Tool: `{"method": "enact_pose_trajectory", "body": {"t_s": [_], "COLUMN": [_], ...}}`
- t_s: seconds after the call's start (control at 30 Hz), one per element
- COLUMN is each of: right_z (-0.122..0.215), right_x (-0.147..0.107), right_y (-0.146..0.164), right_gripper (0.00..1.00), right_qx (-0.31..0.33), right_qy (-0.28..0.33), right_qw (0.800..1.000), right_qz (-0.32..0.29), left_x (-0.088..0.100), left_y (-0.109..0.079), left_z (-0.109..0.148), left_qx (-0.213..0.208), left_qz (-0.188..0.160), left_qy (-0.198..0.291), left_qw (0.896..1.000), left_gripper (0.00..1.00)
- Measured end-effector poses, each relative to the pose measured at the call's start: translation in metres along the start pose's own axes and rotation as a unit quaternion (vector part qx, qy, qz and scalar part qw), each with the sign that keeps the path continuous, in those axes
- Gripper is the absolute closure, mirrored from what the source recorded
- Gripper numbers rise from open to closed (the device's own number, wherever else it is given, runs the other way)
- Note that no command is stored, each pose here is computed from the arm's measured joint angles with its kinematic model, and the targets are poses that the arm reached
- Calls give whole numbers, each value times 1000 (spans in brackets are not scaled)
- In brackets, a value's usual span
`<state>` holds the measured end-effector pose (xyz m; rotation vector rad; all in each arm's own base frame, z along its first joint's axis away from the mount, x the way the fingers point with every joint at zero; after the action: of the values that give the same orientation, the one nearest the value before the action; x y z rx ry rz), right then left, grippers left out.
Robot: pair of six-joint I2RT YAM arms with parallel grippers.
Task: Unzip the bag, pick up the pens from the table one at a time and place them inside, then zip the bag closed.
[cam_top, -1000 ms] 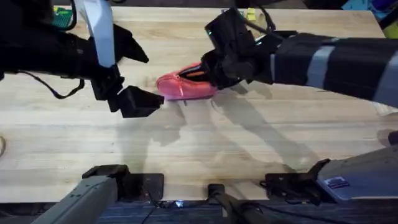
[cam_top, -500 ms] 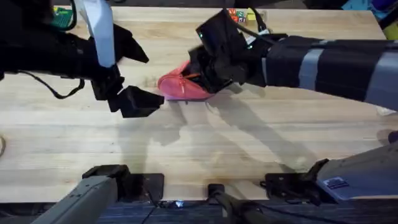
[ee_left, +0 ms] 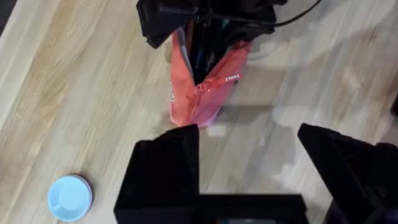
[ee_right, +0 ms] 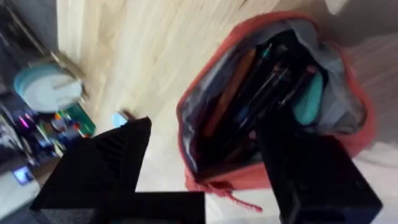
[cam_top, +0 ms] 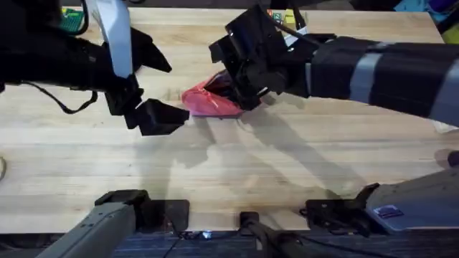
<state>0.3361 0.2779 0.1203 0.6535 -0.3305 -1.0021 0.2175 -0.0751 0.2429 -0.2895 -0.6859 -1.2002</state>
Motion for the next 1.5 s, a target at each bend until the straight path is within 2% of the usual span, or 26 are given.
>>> {"method": "enact_pose_trajectory", "body": {"t_s": [0.17, 0.33, 0.5, 0.6, 0.73, 0.97, 1.07, 1.1, 1.2, 1.3, 1.5], "right_z": [27, 70, 98, 106, 109, 111, 114, 118, 123, 129, 138], "right_x": [3, 23, 46, 59, 76, 106, 124, 146, 170, 194, 221], "right_y": [12, 31, 26, 17, 3, -13, -21, -29, -34, -40, -49], "right_gripper": [4, 4, 5, 5, 5, 4, 4, 4, 4, 4, 4], "right_qx": [25, 63, 53, 30, -10, -62, -87, -109, -127, -147, -179], "right_qy": [7, -11, -35, -45, -52, -54, -54, -59, -69, -76, -67], "right_qw": [997, 989, 977, 961, 926, 856, 831, 816, 803, 780, 695], "right_qz": [68, 131, 205, 271, 375, 510, 546, 565, 578, 603, 693], "left_x": [0, 0, 0, 0, 0, 0, 0, 0, 0, 0, 0], "left_y": [0, 0, 0, 0, 0, 0, 0, 0, 0, 0, 0], "left_z": [0, 0, 0, 0, 0, 0, 0, 0, 0, 0, 0], "left_qx": [0, 0, 0, 0, 0, 0, 0, 0, 0, 0, 0], "left_qz": [0, 0, 0, 0, 0, 0, 0, 0, 0, 0, 0], "left_qy": [0, 0, 0, 0, 0, 0, 0, 0, 0, 0, 0], "left_qw": [1000, 1000, 1000, 1000, 1000, 1000, 1000, 1000, 1000, 1000, 1000], "left_gripper": [6, 7, 7, 7, 7, 7, 7, 7, 7, 6, 8]}}
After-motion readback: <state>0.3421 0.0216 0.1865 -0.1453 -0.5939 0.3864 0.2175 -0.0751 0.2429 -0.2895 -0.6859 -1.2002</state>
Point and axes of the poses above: each hand's point on the last joint's axis, 136 mm out from that joint toward the fingers, its own z axis back along the fingers, its own y axis along the line the jaws close on, x = y × z, the point moved 2 cm from there along z, back along the fingers, and after that the axes turned 5 degrees about -z, right-handed, at the moved point
